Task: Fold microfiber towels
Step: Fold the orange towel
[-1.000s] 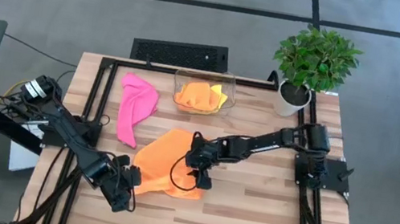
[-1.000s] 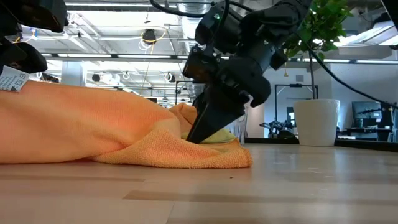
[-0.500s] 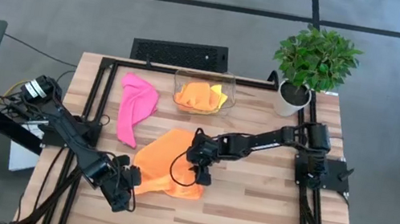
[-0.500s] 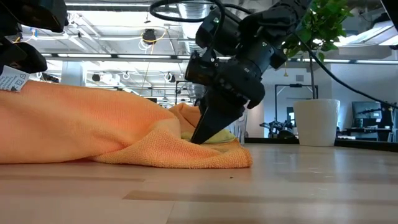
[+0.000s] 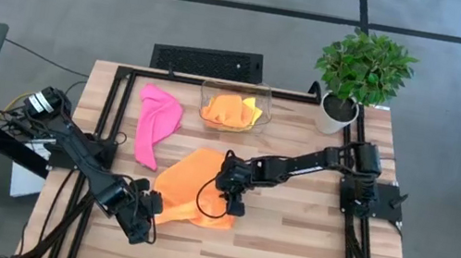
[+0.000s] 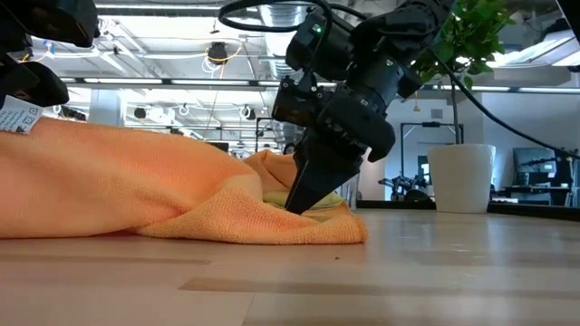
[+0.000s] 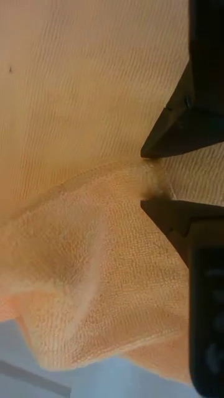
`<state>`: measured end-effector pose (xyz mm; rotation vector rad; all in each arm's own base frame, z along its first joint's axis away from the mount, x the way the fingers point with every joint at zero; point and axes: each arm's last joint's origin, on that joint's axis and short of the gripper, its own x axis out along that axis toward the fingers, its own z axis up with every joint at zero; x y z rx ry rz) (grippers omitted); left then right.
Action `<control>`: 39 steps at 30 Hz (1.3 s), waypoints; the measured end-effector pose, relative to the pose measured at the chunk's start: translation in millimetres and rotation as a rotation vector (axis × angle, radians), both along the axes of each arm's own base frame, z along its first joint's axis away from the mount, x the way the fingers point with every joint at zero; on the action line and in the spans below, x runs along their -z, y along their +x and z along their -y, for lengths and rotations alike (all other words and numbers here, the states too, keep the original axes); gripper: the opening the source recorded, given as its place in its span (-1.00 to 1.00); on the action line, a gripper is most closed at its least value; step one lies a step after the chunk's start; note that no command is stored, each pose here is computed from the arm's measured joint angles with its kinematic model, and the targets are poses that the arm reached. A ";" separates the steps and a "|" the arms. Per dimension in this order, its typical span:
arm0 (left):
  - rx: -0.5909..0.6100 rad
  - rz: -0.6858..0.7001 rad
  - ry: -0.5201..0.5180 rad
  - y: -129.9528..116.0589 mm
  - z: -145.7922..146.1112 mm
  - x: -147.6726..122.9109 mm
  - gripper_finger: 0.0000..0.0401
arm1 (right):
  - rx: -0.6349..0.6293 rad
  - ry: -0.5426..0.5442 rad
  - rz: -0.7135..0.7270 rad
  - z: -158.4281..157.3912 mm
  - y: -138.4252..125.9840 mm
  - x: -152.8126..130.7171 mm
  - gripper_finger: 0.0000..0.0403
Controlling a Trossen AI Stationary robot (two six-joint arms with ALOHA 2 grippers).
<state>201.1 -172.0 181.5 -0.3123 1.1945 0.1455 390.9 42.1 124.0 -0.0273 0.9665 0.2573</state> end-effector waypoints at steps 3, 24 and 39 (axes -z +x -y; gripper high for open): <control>0.000 0.000 0.000 0.0 0.0 0.0 -1.00 | 0.001 -0.001 0.000 0.2 0.1 0.0 -0.40; -0.039 0.048 0.115 3.1 -1.8 -13.4 -1.00 | -0.079 -0.033 0.014 -38.7 -6.4 -51.6 -0.93; -0.173 0.219 0.608 24.6 -33.0 -107.0 -1.00 | 0.456 -0.438 0.183 -30.1 -86.9 -172.9 -0.98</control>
